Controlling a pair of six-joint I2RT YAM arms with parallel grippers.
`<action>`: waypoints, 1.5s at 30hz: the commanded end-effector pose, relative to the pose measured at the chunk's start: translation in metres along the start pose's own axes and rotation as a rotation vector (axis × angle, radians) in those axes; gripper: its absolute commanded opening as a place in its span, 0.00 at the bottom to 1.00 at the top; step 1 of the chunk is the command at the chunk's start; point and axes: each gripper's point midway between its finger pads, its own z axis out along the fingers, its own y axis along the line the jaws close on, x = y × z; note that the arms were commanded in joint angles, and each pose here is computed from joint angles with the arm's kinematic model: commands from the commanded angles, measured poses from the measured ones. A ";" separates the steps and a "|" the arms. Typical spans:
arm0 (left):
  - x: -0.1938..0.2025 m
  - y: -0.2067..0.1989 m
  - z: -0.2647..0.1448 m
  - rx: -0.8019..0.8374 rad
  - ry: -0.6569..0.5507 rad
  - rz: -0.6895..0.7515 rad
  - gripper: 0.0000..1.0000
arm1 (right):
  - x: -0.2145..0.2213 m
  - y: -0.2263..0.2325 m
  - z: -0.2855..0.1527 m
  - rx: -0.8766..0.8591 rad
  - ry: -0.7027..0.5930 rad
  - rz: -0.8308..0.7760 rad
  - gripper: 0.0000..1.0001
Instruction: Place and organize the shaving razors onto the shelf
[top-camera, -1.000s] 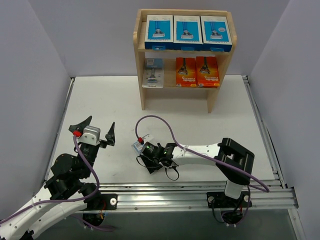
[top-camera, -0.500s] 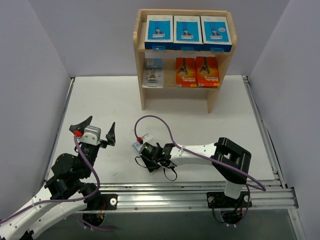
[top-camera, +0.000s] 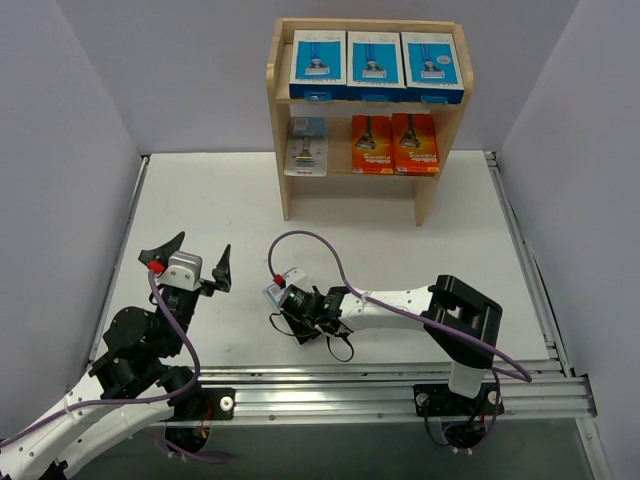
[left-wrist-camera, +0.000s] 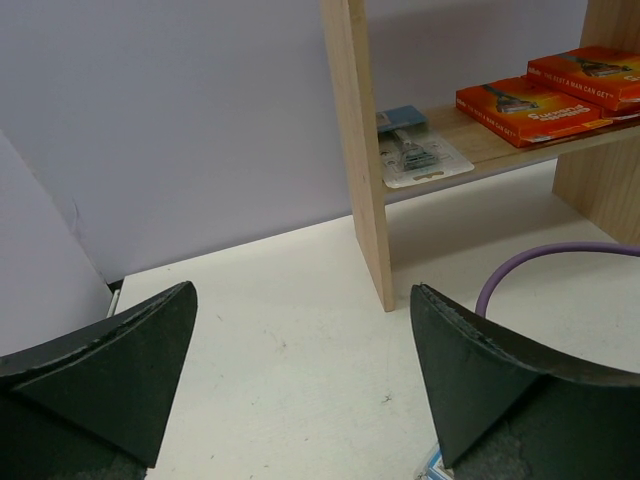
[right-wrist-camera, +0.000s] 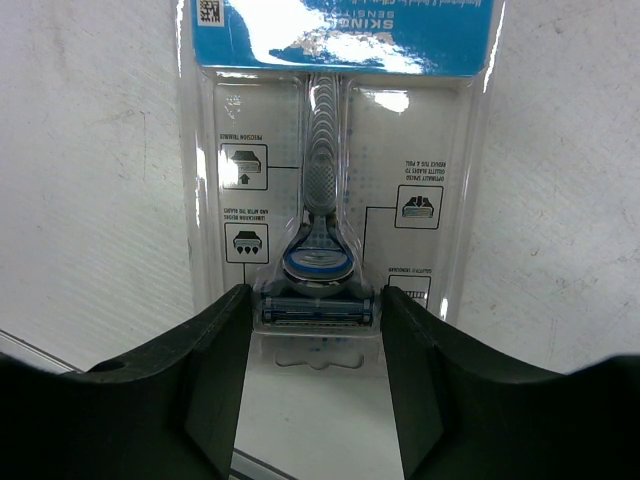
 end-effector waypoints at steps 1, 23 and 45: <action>-0.020 0.004 0.001 0.004 -0.043 -0.020 0.93 | 0.000 -0.005 -0.008 0.030 0.015 0.005 0.00; -0.022 0.010 -0.002 -0.023 -0.057 -0.045 0.94 | -0.141 -0.029 -0.147 -0.090 -0.437 0.231 0.00; -0.026 0.015 -0.006 -0.033 -0.076 -0.065 0.94 | -0.249 -0.134 -0.185 0.241 -0.653 0.334 0.00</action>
